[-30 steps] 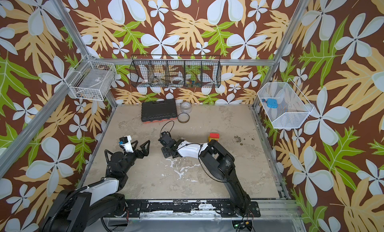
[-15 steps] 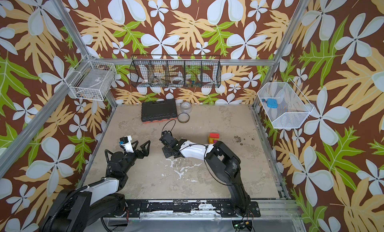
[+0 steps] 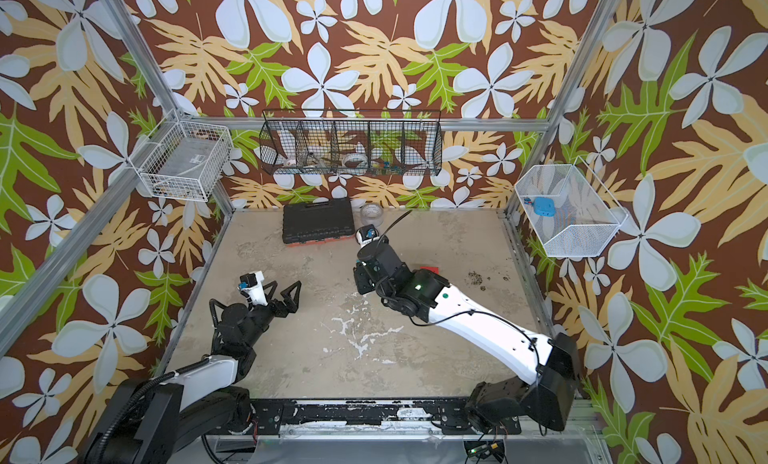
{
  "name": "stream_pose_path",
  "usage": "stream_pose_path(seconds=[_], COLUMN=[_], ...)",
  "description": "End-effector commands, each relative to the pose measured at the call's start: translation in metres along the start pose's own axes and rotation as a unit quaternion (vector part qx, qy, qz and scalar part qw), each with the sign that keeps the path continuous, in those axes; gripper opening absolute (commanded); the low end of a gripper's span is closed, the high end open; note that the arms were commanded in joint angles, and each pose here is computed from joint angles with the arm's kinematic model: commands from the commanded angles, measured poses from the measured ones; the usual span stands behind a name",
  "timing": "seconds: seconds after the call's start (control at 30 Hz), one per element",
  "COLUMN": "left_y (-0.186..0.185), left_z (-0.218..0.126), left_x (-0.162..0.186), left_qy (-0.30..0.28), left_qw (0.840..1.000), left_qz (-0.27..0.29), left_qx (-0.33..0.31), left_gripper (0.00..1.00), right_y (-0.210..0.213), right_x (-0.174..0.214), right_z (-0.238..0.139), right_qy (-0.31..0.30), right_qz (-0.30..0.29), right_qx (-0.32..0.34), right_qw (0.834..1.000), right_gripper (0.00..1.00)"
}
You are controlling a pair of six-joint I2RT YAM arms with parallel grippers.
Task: Build the wood block tower
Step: 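Lift the teal wedge with the right gripper and carry it over the tower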
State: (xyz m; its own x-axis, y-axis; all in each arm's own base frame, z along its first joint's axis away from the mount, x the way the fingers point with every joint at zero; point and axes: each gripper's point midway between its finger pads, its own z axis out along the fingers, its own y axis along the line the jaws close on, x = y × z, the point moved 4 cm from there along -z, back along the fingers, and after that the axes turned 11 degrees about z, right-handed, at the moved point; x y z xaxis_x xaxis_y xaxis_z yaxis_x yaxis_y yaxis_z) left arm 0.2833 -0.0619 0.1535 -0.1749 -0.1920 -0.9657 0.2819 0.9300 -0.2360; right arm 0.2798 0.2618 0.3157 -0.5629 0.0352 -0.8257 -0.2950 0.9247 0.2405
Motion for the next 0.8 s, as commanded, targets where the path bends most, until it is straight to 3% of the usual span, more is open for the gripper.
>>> stream_pose_path(seconds=[0.0,0.13,0.23,0.3,0.37,0.4,0.5,0.7,0.77], left_y=[-0.003,-0.003,-0.003,-0.003,-0.003,-0.003,-0.004,-0.005,-0.005], left_z=[0.000,0.000,0.000,0.000,0.000,0.000,0.000,0.000,0.000], left_x=[-0.008,-0.008,-0.008,-0.008,-0.008,-0.008,-0.008,-0.007,-0.007], left_qy=[-0.018,-0.017,-0.017,-0.018,-0.017,-0.016,-0.016,-0.015,-0.015], left_qw=[1.000,1.000,1.000,1.000,1.000,1.000,1.000,1.000,1.000], left_qz=[0.001,0.001,0.000,0.000,0.001,0.000,0.000,0.000,0.000], left_qx=[0.009,0.009,0.009,0.009,0.011,0.011,0.013,0.018,0.019], left_gripper=[1.00,1.00,1.00,1.00,1.00,1.00,1.00,1.00,1.00], right_y=[-0.024,-0.039,-0.035,-0.040,-0.029,-0.024,-0.021,-0.040,-0.055], right_x=[-0.022,-0.041,-0.034,-0.035,-0.031,-0.026,-0.024,-0.019,-0.016], right_z=[-0.016,-0.026,-0.032,-0.041,-0.055,-0.061,-0.070,-0.051,-0.035], right_qy=[-0.047,-0.100,-0.126,-0.140,-0.139,-0.140,-0.148,-0.048,-0.008], right_qz=[-0.060,-0.120,-0.234,-0.245,-0.290,-0.326,-0.384,-0.459,-0.462], right_qx=[0.045,0.021,-0.006,-0.004,-0.091,-0.133,-0.150,-0.143,-0.142], right_qw=[0.996,0.987,0.964,0.959,0.942,0.925,0.899,0.875,0.875], right_gripper=[0.00,0.00,0.00,0.00,0.00,0.00,0.00,0.00,0.00])
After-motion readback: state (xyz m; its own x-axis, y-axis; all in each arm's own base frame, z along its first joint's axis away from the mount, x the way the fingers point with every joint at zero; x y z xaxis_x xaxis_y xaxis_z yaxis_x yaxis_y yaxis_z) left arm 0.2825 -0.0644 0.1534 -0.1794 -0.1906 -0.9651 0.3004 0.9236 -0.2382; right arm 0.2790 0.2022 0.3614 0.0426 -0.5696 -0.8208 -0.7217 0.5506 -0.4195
